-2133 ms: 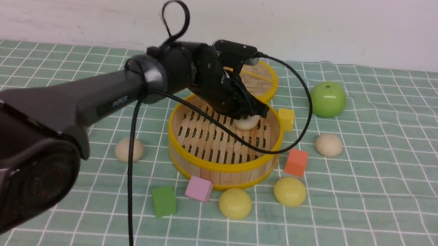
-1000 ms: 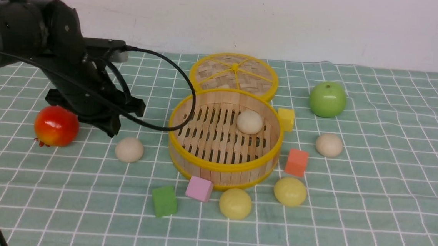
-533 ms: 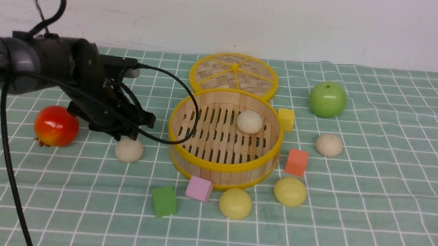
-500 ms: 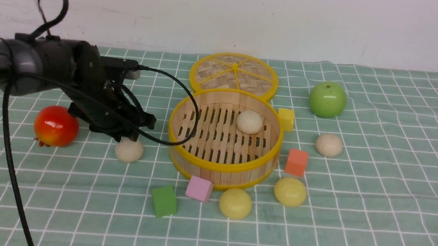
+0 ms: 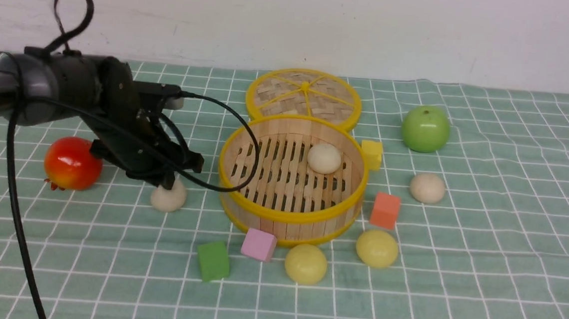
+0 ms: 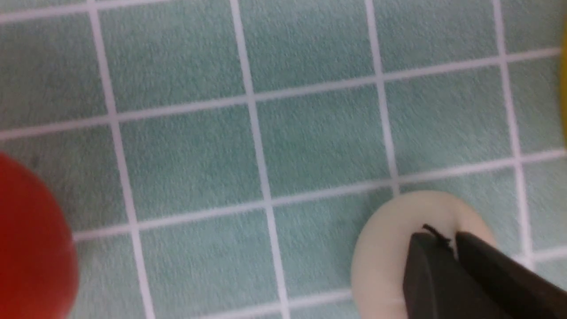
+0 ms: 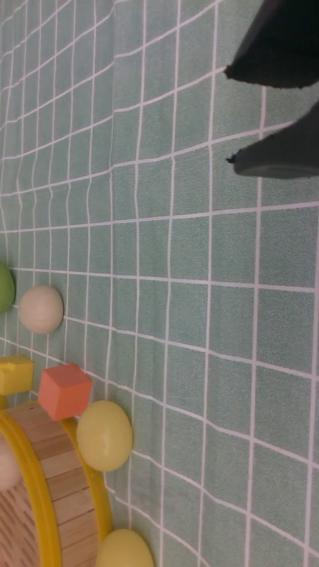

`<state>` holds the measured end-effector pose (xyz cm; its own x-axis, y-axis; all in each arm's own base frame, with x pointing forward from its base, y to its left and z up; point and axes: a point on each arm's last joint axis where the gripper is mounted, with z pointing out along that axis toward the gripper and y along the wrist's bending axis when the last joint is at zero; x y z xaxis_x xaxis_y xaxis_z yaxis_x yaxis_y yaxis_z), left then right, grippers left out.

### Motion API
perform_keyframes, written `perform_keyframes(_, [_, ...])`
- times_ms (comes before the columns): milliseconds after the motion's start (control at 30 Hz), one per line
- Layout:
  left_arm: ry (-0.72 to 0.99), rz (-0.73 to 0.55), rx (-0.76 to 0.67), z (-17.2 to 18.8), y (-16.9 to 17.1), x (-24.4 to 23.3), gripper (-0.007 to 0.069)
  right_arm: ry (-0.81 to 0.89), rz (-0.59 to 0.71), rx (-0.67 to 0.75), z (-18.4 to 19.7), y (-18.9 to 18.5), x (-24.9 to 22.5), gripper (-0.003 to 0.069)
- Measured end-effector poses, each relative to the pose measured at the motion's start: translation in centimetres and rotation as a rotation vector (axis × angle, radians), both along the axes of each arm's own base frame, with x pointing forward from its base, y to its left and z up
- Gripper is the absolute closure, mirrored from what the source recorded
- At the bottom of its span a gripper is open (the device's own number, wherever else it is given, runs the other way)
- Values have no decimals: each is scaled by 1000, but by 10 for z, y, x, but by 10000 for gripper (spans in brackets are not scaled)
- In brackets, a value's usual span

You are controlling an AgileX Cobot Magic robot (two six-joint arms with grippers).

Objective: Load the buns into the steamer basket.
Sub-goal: Use the left arm to put the steamed stuffed bun into the steamer

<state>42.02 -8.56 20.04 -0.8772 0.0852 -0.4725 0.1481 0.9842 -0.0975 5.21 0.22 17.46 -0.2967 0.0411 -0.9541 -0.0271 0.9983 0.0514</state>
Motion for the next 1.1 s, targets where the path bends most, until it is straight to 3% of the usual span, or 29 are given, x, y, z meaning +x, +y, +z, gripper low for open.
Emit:
perform_keyframes(233, [-221, -151, -103, 102, -48, -14, 636, 0, 0, 0, 0, 0, 0, 419])
perform_keyframes(367, [-311, -220, -142, 117, -77, -5, 636, 0, 0, 0, 0, 0, 0, 419])
perform_keyframes(633, [-278, -215, -145, 52, -102, 50, 626, 0, 0, 0, 0, 0, 0, 419])
perform_keyframes(900, [-285, -191, -187, 23, -112, 73, 594, 0, 0, 0, 0, 0, 0, 419])
perform_keyframes(1100, [-304, -232, -152, 7, -114, 79, 492, 0, 0, 0, 0, 0, 0, 419])
